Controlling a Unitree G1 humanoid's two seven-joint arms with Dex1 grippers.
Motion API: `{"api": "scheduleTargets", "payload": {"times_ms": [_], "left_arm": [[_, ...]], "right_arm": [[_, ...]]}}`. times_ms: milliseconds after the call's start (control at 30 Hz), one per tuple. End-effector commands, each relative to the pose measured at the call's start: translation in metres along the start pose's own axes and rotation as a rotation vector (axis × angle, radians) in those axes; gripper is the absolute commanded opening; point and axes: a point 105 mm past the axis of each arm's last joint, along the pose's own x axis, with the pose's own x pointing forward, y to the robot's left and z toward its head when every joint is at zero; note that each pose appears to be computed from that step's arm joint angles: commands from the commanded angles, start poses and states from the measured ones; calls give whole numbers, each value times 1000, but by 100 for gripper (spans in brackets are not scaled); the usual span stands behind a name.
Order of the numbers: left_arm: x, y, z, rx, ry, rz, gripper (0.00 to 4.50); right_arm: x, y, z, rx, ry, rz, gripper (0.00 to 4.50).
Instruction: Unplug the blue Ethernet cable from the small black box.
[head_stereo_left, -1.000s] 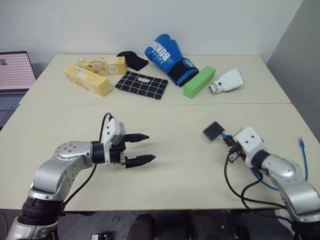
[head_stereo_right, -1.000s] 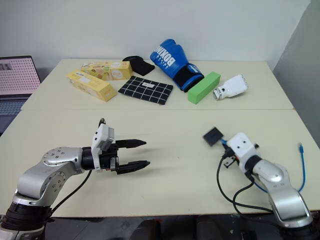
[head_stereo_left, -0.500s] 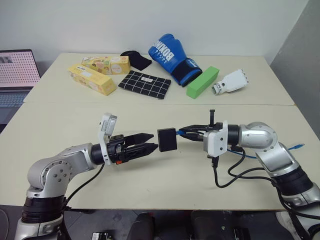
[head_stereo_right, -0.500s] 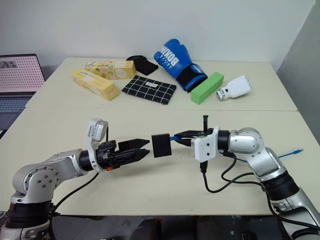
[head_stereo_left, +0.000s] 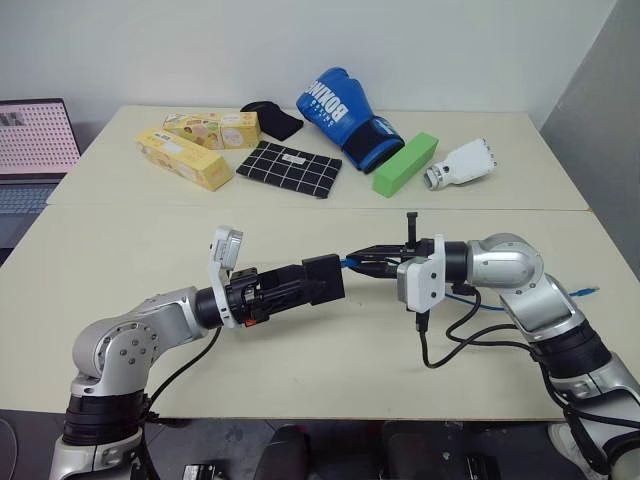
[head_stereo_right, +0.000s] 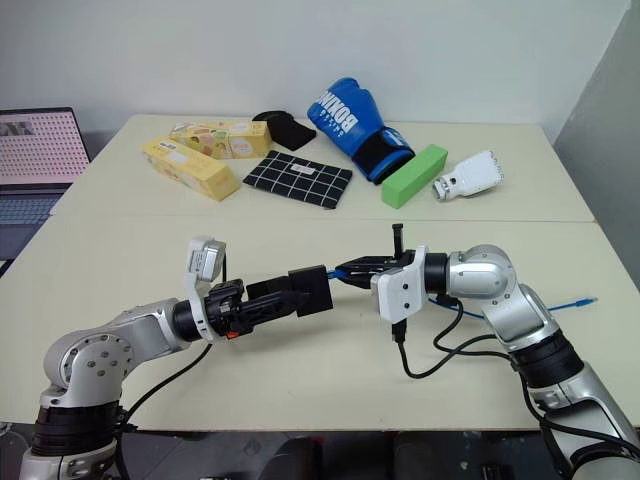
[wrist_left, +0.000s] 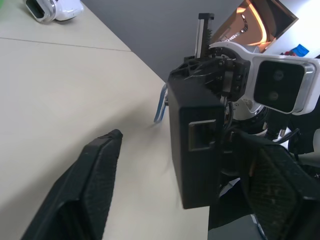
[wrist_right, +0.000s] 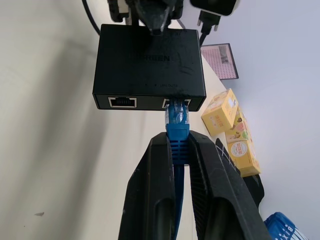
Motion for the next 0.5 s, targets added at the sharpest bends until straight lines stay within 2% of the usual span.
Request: {"api": "scheduleTargets", "payload": {"times_ms": [33, 67, 200, 233, 367, 467, 500], "left_arm": [[5, -7, 2, 9, -3, -44, 281], [5, -6, 2, 9, 0, -43, 271], [7, -5, 1, 11, 4, -38, 173], [7, -5, 0, 11, 5, -37, 166], [7, -3, 0, 11, 5, -29, 79], [5, -1, 0, 8, 10, -23, 78], [4, -1, -1, 10, 17, -21, 78]], "right_arm": [[-2, -13, 11, -76, -23, -37, 13], [-2, -13, 11, -81, -24, -40, 13], [-1, -13, 13, -96, -28, -45, 13], [0, -13, 13, -98, -29, -46, 13], [1, -10, 14, -103, -31, -40, 13], [1, -8, 16, -101, -39, -34, 13], [0, -8, 16, -96, -41, -31, 48]]}}
